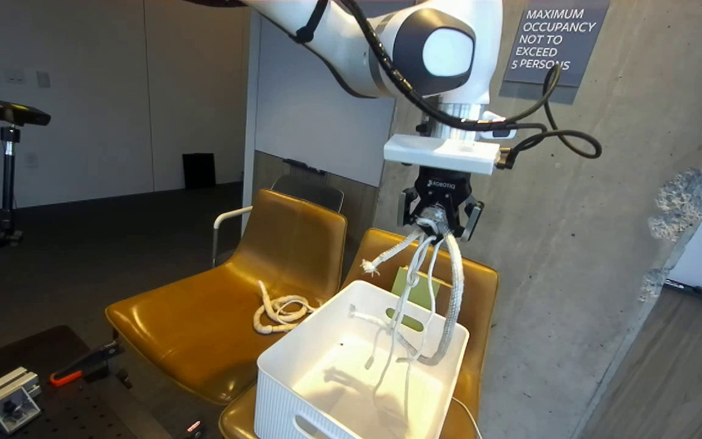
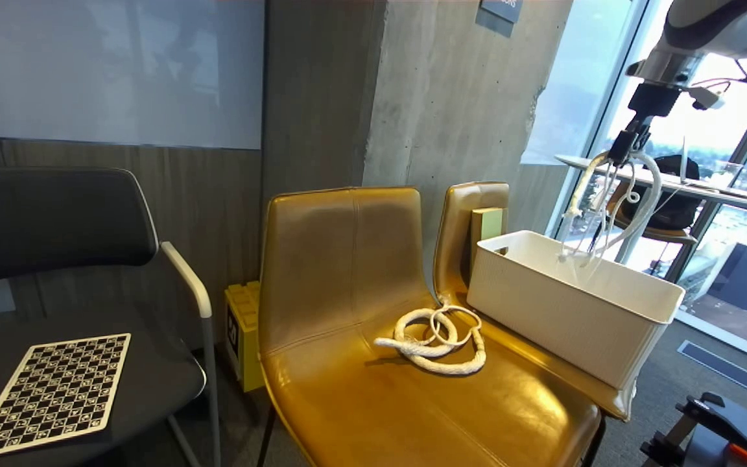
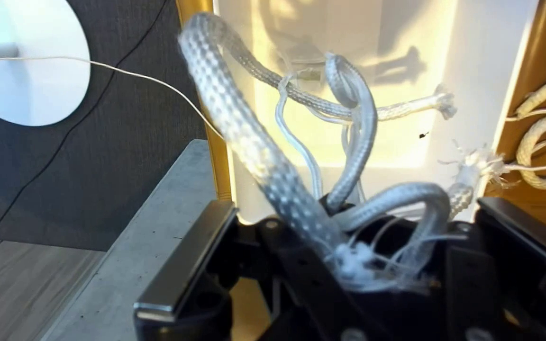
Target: Remove the white cords from the chair and put them in the white basket
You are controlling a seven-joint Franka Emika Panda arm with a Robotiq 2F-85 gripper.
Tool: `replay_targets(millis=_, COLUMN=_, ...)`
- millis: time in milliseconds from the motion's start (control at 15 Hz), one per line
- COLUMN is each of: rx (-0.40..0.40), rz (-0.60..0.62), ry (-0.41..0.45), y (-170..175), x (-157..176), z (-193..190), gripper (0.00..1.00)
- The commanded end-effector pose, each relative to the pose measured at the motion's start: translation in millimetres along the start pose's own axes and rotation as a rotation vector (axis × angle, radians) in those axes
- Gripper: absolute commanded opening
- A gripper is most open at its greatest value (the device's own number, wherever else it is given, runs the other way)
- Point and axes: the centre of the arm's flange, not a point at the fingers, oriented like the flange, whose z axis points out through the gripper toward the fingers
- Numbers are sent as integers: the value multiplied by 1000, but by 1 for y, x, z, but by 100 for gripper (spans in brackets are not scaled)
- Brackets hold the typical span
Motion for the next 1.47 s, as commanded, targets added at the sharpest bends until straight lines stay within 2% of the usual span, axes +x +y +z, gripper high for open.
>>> replay_targets(millis=0, rx=1, rz=-16, ry=89, y=-40, x=-40, z=32, gripper=0)
replay_targets(millis=267, rx=-56, rz=6, ry=165, y=-62, x=-39, z=75, gripper=0)
replay_targets(millis=333, rx=-71, rz=11, ry=178, y=-67, x=-40, z=84, gripper=25)
replay_targets(millis=400, rx=-79, rz=15, ry=190, y=-71, x=-42, z=90, gripper=26)
replay_targets(millis=600, rx=-91, rz=39, ry=226, y=-73, x=-41, z=91, gripper=48)
replay_targets(millis=800, rx=-91, rz=58, ry=270, y=-67, x=-28, z=63, gripper=69)
replay_targets(millis=933, rx=-81, rz=44, ry=302, y=-76, x=-25, z=35, gripper=84)
replay_targets(millis=1067, rx=-61, rz=7, ry=334, y=-103, x=-29, z=12, gripper=97)
replay_targets(millis=1133, rx=-54, rz=-17, ry=352, y=-124, x=-30, z=5, gripper=100)
replay_targets(millis=1400, rx=-12, rz=-146, ry=402, y=-215, x=-36, z=-9, gripper=100)
